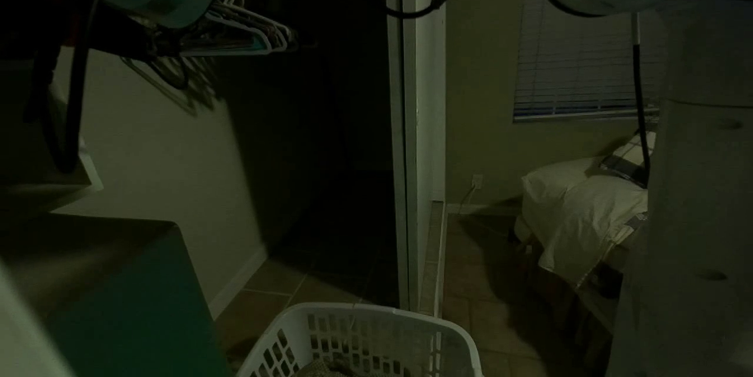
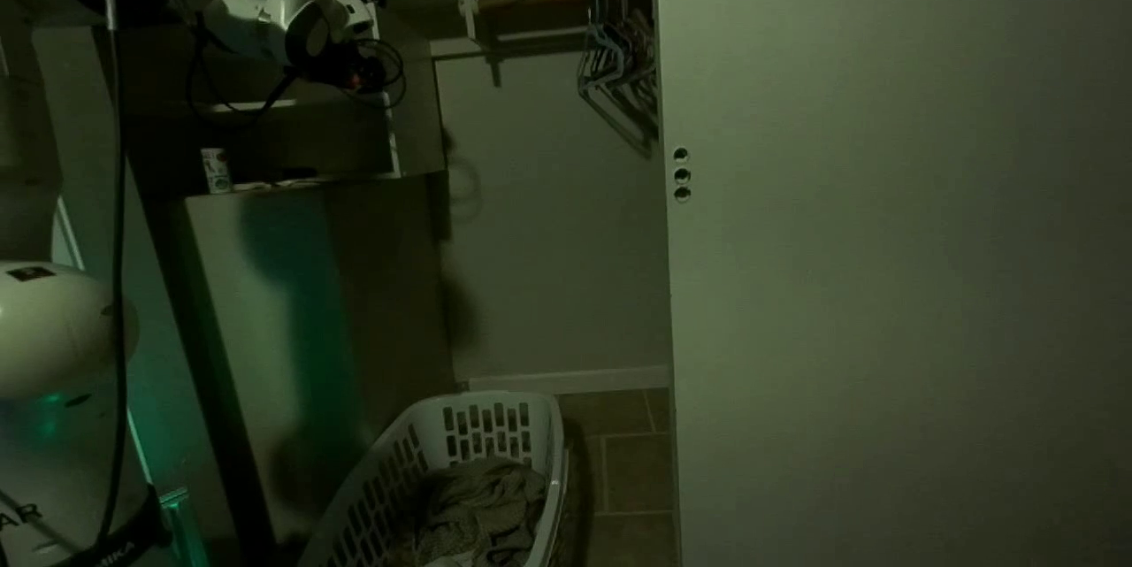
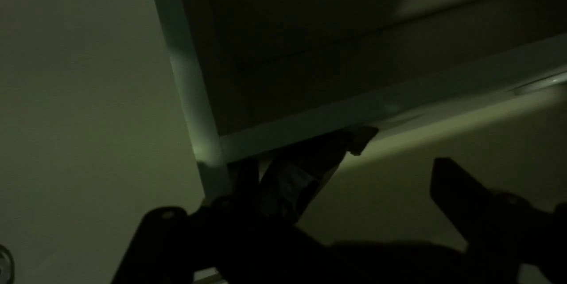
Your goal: Move the black object to the lower shelf
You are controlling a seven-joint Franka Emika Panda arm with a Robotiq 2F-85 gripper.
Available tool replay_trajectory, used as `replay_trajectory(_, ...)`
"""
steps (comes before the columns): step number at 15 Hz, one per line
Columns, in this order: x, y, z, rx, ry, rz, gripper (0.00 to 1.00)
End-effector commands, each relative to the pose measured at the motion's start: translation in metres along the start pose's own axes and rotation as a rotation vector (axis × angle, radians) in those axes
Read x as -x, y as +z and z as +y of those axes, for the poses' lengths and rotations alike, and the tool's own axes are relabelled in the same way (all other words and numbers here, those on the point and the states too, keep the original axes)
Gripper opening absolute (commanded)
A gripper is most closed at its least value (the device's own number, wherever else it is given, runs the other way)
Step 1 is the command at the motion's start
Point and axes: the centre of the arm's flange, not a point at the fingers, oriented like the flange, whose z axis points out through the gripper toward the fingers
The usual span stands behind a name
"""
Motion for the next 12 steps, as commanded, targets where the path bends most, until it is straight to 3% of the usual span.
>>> replay_trajectory(1, -0.015, 0.02, -0.003, 0.004, 0.029, 0.004, 1.0)
replay_trajectory(10, -0.016, 0.037, 0.001, 0.047, 0.05, -0.014, 1.0)
replay_trajectory(11, -0.016, 0.038, 0.002, 0.052, 0.05, -0.015, 0.75)
replay_trajectory(12, -0.016, 0.039, 0.003, 0.056, 0.051, -0.017, 0.74)
